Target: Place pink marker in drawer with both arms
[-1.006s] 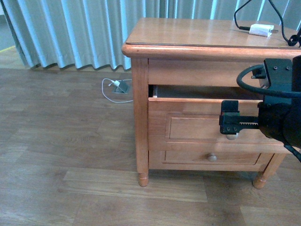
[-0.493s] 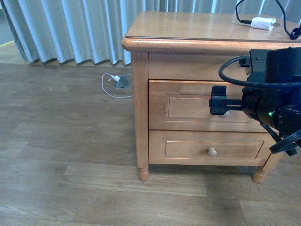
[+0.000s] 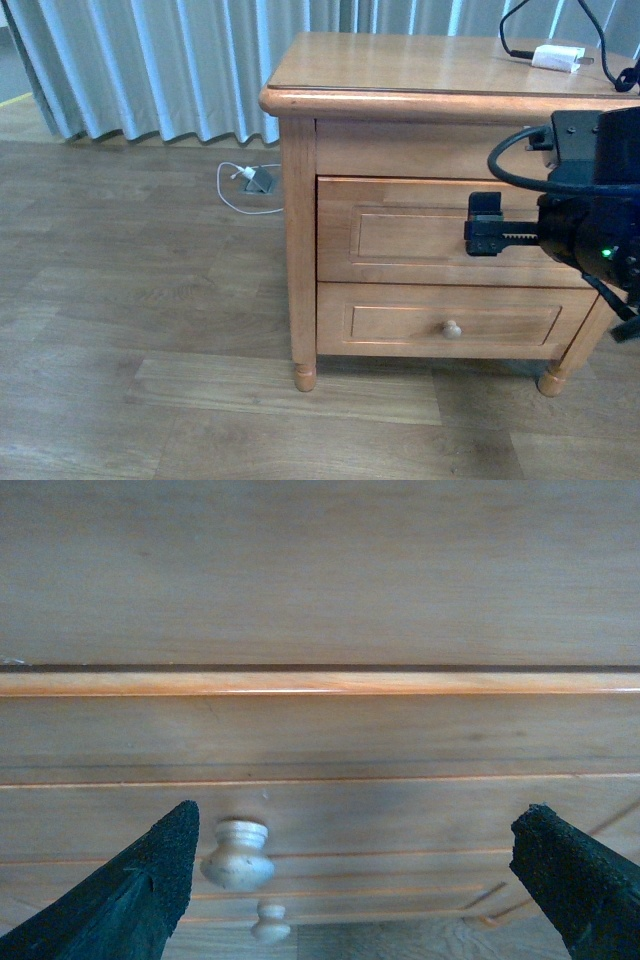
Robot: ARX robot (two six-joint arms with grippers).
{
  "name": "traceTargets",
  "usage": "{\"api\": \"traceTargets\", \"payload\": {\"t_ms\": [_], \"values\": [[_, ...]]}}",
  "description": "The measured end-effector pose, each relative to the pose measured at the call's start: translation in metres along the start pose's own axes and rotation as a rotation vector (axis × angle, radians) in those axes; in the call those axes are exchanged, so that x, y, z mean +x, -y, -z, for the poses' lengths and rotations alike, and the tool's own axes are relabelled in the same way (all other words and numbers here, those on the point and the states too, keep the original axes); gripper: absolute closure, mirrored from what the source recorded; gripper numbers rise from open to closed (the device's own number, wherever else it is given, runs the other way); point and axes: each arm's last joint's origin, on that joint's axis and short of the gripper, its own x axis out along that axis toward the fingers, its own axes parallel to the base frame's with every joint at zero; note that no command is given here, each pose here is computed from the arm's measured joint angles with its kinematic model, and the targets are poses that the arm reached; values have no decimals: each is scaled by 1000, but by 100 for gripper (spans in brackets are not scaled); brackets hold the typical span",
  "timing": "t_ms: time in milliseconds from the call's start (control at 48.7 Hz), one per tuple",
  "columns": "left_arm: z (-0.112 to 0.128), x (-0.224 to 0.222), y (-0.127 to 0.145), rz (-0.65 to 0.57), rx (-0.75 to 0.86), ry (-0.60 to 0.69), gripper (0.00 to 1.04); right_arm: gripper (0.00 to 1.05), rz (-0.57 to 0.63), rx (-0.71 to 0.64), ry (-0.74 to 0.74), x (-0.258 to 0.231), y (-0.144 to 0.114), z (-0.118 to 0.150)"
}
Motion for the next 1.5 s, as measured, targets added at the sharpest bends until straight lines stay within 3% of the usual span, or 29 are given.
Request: {"api": "traceTargets", "payload": {"t_ms": [267,719,903,986,1047,1314,1396,1499], "values": [[0,0,0,0,0,0,6,8,-73,64,-34,-73,2,-15],[0,0,0,0,0,0,6,8,-231,154,-8,-255,21,-24],[0,0,0,0,0,0,6,9,-238,173,55,-271,24,-28],[0,0,0,0,0,0,6,23,-100,108,244,-270,28,-18],[0,0,0,0,0,0,6,36,-62,75,332,-273,34,-14],[0,0,0,0,0,0,6,84,-45,16,341,-278,48,9],[0,0,0,0,0,0,6,103,-44,13,345,-280,52,14],[0,0,0,0,0,0,6,103,-69,5,347,-282,59,18]]}}
